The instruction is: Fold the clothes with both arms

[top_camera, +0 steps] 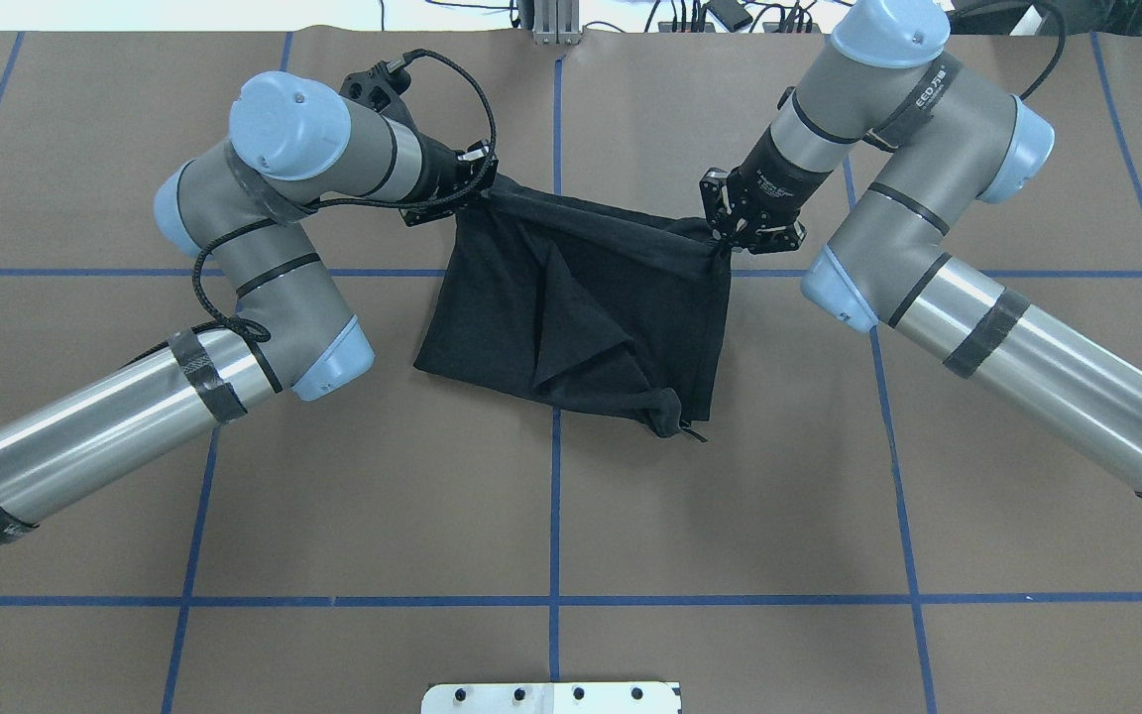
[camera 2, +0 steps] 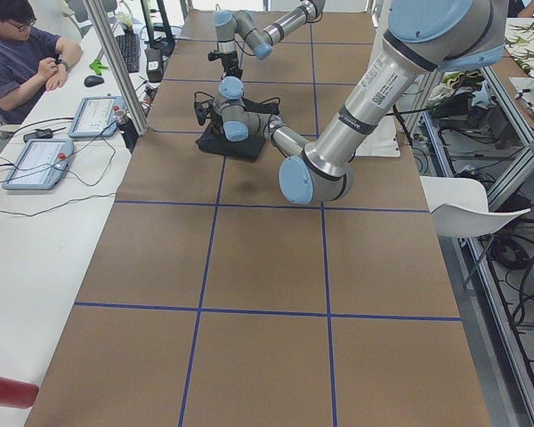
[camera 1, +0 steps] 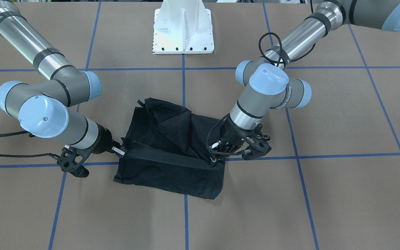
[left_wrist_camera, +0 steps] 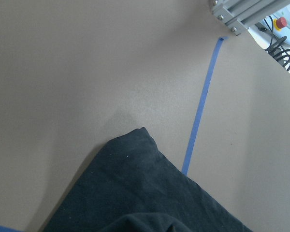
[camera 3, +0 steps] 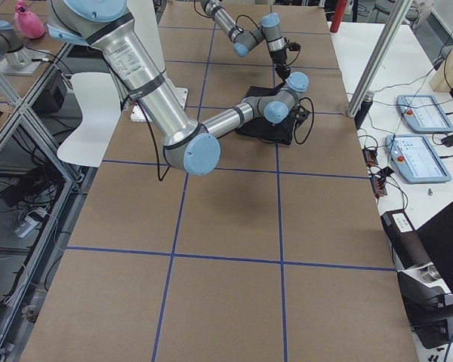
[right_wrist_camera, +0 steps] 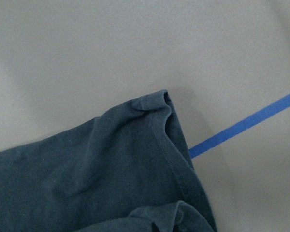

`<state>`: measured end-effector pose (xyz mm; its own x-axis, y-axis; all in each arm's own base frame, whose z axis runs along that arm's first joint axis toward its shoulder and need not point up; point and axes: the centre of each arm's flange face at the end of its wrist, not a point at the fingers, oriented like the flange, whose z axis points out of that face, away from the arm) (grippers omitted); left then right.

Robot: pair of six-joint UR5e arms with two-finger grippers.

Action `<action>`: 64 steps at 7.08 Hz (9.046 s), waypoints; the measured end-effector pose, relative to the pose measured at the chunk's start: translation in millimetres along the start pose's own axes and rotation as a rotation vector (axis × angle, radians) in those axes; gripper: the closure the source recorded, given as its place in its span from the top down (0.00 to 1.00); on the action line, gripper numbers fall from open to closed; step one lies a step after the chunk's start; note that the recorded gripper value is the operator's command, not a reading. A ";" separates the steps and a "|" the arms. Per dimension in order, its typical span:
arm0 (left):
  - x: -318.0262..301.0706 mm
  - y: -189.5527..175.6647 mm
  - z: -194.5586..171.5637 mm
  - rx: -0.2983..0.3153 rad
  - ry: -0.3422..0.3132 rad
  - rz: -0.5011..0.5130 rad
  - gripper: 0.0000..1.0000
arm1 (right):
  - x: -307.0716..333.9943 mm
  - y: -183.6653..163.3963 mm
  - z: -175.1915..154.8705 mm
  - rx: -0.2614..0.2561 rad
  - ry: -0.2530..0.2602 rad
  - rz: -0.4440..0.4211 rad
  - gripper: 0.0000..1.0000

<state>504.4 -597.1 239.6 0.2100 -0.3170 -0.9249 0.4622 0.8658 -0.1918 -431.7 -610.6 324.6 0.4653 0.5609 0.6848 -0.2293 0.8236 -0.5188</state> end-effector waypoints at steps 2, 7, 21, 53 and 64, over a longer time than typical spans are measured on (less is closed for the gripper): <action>-5.0 -10.0 9.1 0.009 -0.002 -0.005 0.00 | 0.7 -4.6 3.4 0.011 0.006 0.005 0.00; 28.4 -13.3 8.9 0.011 0.046 -0.061 1.00 | -1.4 -7.4 0.3 0.019 -0.016 -0.010 0.99; -87.2 -106.4 -170.8 0.003 -0.056 0.135 1.00 | -132.7 283.5 35.9 0.376 0.118 -0.608 0.95; -103.3 -98.7 -173.0 -0.005 -0.069 0.108 1.00 | -87.3 38.3 19.5 0.533 0.556 -1.026 0.00; -66.9 -96.4 -165.8 -0.005 -0.035 0.085 1.00 | -45.8 -19.1 16.3 0.379 0.392 -0.969 1.00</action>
<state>303.0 -595.1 265.6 0.2782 -0.2551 -0.9260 0.4370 0.8922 -0.1145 -462.6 -650.7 311.5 0.8117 -0.3447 0.4716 0.1630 0.9089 0.3838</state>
